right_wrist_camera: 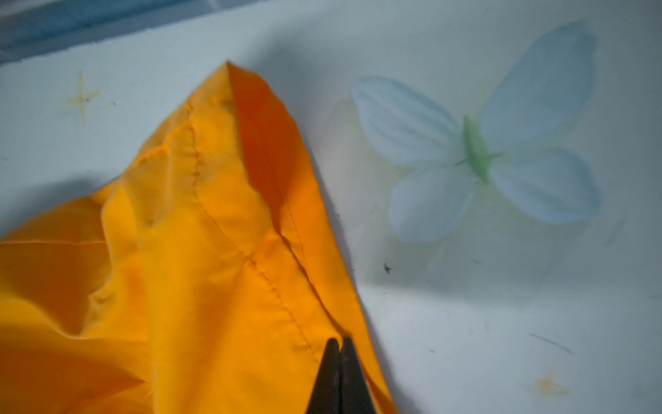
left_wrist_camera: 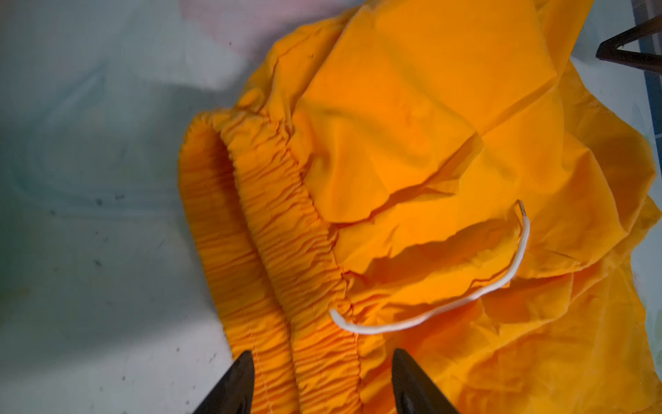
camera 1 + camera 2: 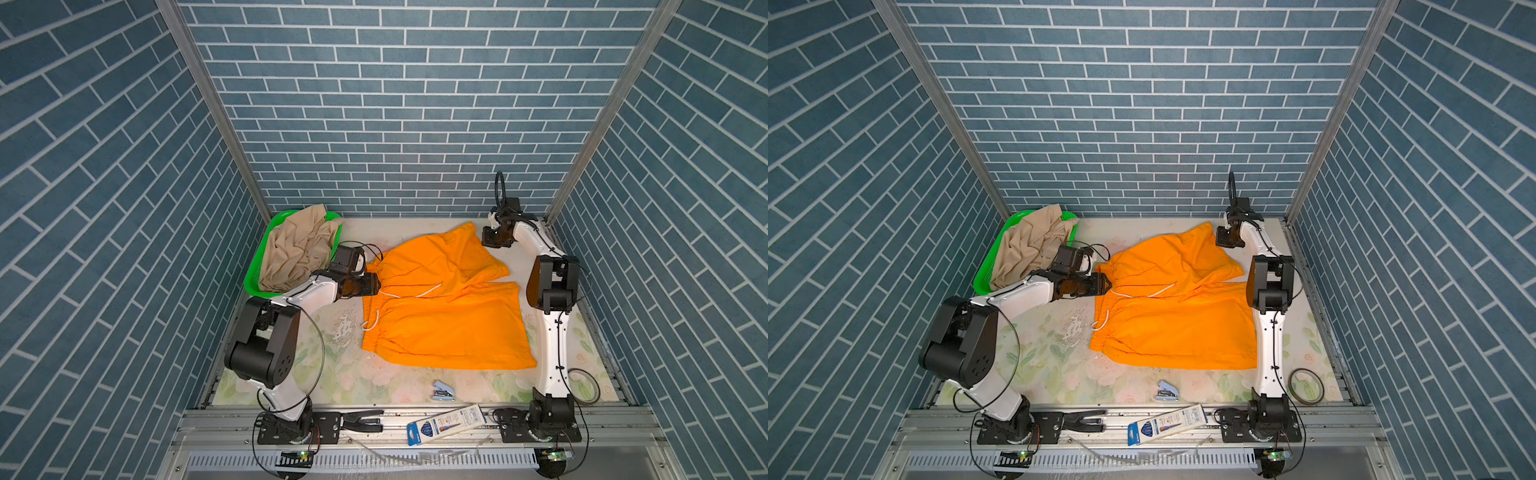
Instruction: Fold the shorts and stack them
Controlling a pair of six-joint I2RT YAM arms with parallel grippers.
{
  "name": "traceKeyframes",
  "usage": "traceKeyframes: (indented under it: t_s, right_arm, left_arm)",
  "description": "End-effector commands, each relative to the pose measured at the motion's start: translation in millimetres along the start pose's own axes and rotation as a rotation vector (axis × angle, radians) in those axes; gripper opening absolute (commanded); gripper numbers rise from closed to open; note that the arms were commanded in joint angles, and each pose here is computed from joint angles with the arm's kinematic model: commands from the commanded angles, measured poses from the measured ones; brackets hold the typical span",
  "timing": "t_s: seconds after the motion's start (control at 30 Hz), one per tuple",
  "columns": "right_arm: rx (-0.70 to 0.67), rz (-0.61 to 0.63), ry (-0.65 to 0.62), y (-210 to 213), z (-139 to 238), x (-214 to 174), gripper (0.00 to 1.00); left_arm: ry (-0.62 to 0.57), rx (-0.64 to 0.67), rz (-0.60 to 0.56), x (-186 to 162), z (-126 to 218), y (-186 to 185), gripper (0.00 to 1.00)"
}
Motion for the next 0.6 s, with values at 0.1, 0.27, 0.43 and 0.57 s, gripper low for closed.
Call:
traceKeyframes:
  t_s: [0.1, 0.27, 0.43, 0.57]
  right_arm:
    - [0.108, 0.060, -0.135, 20, 35, 34, 0.18]
    - [0.186, 0.050, -0.129, 37, 14, 37, 0.51]
    - [0.187, 0.003, -0.160, 47, -6, 46, 0.54]
    - [0.186, -0.056, -0.168, 46, -19, 54, 0.54]
  left_arm:
    - [-0.025, -0.058, -0.040, 22, -21, -8, 0.60]
    - [-0.024, -0.055, -0.028, 21, -23, -7, 0.60]
    - [-0.011, -0.035, -0.029, 17, -24, -3, 0.60]
    - [-0.006, -0.038, -0.034, 17, -24, -3, 0.60]
Point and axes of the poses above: each gripper's point midway between its finger pads, its own z axis back along the fingers, its own y axis along the line the jaws close on, x = y × z, the point moved 1 cm from there along z, back along the fingers
